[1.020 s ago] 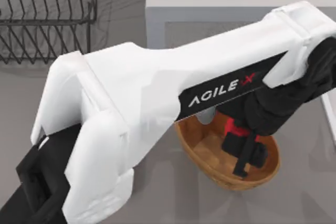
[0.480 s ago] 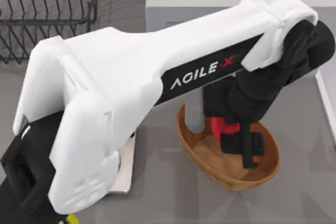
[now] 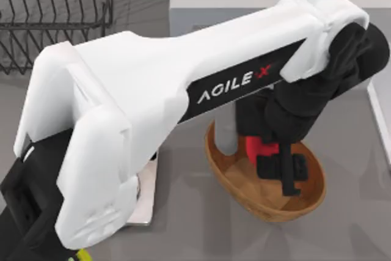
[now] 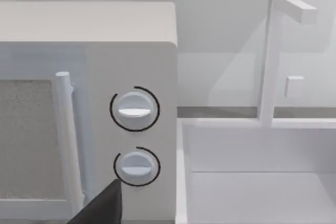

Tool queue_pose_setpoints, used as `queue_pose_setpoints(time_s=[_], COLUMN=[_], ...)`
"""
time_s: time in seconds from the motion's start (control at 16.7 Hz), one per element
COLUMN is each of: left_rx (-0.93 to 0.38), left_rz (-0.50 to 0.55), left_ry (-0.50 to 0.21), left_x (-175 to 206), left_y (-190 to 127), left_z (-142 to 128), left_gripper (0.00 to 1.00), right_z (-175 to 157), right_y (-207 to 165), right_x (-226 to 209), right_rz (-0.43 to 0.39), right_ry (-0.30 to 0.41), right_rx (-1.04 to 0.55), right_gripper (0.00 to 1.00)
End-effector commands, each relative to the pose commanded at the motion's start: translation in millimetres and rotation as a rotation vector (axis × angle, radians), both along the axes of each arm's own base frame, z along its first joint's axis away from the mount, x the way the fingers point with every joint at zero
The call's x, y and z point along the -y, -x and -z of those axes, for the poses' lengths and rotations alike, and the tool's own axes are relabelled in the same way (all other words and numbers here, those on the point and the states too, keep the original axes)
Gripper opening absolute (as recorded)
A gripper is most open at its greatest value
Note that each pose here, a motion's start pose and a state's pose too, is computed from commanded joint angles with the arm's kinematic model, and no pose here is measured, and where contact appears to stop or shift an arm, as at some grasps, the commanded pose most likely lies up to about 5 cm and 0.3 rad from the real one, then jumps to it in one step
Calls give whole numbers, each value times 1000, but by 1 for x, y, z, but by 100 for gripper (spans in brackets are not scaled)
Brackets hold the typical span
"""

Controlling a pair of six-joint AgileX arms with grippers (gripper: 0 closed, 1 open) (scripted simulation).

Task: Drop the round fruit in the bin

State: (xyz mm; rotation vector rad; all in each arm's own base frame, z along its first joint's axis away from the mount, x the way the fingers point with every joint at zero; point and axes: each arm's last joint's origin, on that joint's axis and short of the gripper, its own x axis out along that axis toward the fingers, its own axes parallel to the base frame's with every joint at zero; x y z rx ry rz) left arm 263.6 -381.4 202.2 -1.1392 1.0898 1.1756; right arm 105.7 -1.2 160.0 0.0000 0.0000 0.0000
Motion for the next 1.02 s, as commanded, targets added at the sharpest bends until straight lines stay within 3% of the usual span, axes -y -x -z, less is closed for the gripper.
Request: queue_pose_setpoints(time_s=[0.66,1.02], left_rx=[0,0], left_rz=[0,0], left_ry=[0,0], left_x=[0,0], left_y=[0,0], left_z=[0,0], left_gripper=[98,100], right_z=[0,0], right_y=[0,0], right_x=[0,0], right_rz=[0,0], right_ry=[0,0], right_rx=[0,0], right_gripper=[100,100])
